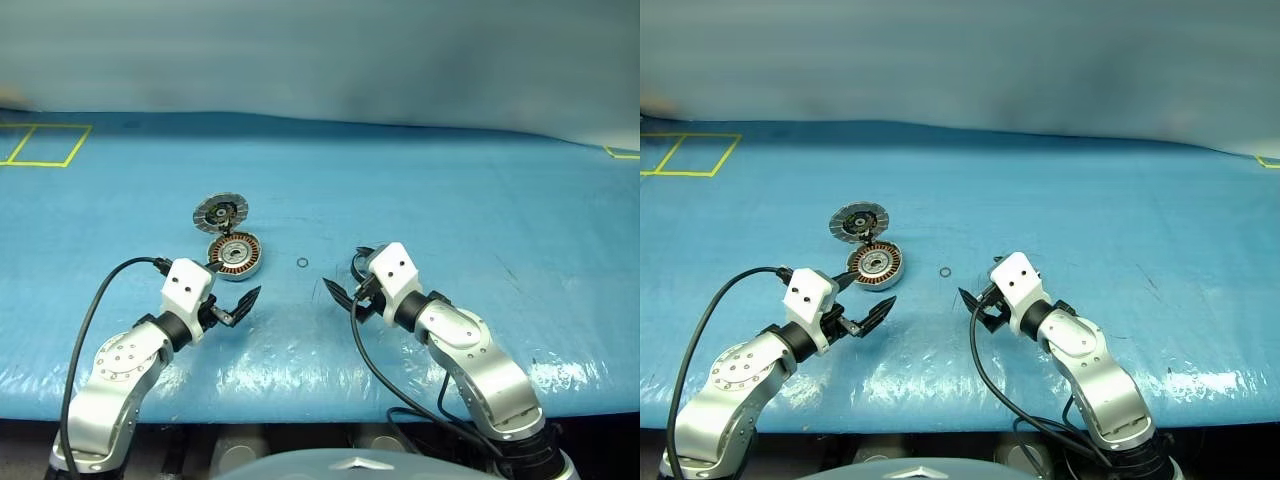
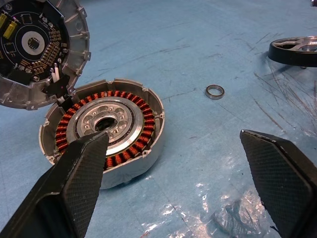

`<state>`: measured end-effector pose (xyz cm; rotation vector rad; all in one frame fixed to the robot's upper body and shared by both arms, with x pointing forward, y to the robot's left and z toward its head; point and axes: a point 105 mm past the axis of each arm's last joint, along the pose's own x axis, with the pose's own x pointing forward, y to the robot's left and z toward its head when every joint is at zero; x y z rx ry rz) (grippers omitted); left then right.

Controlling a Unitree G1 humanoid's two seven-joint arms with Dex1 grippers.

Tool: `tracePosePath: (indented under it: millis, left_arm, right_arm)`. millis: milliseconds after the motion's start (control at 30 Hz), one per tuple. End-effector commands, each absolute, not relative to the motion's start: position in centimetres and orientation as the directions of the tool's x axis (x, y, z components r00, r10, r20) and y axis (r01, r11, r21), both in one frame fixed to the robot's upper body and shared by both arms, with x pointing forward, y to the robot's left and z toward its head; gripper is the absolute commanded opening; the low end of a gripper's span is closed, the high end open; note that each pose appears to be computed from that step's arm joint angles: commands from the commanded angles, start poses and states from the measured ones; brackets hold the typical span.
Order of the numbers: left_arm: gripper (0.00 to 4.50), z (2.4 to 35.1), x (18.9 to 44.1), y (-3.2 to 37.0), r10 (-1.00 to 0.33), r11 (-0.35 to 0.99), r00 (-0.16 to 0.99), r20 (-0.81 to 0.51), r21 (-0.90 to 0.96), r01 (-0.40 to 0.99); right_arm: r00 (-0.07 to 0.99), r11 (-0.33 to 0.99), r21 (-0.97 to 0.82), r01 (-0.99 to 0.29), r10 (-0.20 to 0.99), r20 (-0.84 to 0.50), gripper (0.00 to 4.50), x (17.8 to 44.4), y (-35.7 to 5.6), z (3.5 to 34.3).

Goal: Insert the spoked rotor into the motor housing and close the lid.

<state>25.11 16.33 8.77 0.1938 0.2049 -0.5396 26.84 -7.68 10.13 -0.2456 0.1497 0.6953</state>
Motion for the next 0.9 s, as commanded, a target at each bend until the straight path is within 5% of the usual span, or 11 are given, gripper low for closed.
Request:
tracePosePath:
  millis: [33, 700, 900]
  left_arm:
    - [4.50, 9.9, 25.0, 15.8, -0.504, 0.832, 0.840, -0.198, 0.148, 0.534]
    - [4.50, 9.9, 25.2, 16.1, -0.497, 0.836, 0.847, -0.191, 0.155, 0.526]
    - [4.50, 10.1, 25.1, 16.4, -0.475, 0.852, 0.864, -0.168, 0.155, 0.499]
  right_arm:
    - [0.762, 0.734, -0.206, -0.647, 0.622, -0.179, 4.47, 27.0, -7.6, 11.3]
    - [0.747, 0.714, -0.219, -0.665, 0.638, -0.190, 4.47, 27.0, -7.4, 11.2]
    - [0.646, 0.565, -0.326, -0.758, 0.718, -0.258, 4.47, 27.5, -6.1, 11.8]
